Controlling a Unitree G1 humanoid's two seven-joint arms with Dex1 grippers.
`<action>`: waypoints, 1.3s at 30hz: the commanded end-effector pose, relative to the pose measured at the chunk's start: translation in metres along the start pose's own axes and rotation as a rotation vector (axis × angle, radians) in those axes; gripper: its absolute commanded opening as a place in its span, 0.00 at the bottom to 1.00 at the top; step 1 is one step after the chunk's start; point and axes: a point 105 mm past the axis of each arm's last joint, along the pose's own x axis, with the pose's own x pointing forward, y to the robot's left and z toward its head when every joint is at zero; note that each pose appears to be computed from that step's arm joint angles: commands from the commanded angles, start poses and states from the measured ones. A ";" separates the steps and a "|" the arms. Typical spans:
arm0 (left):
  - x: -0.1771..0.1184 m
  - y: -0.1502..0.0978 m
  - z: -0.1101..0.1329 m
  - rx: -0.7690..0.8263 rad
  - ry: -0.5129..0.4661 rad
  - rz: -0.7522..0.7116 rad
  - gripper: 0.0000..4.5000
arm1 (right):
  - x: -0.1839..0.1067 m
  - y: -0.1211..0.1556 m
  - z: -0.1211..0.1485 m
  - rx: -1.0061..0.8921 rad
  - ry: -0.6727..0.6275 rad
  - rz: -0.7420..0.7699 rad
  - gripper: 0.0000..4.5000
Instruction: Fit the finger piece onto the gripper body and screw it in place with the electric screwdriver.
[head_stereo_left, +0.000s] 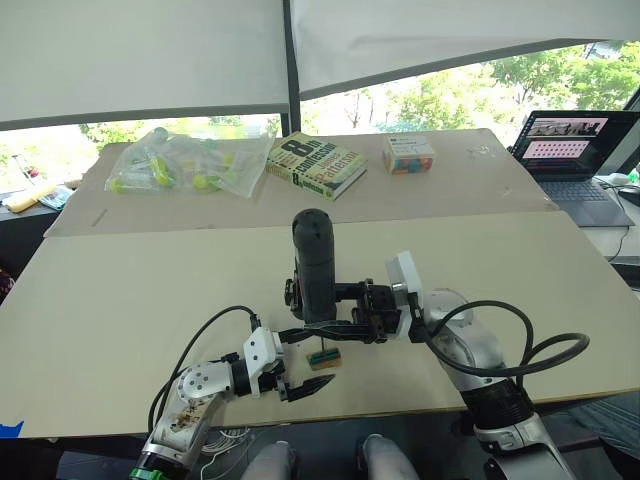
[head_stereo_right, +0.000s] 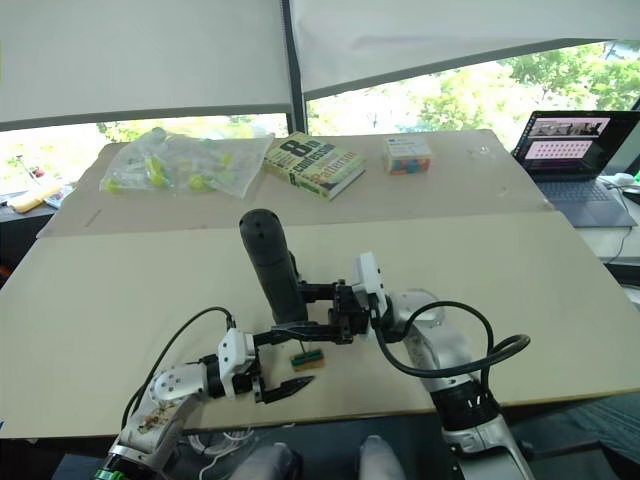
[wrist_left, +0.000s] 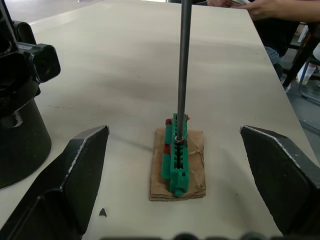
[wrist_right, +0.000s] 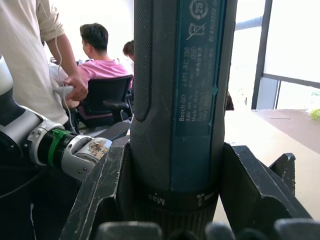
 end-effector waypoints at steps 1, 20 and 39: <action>-0.001 -0.007 -0.010 -0.041 0.025 -0.013 0.98 | 0.003 -0.001 0.007 -0.043 -0.020 0.011 0.43; -0.018 0.006 0.009 0.017 0.008 -0.031 0.98 | 0.010 0.005 0.044 -0.089 -0.111 0.079 0.43; -0.106 0.030 0.062 0.009 -0.083 0.122 0.98 | -0.029 0.003 0.094 -0.154 -0.116 -0.081 0.43</action>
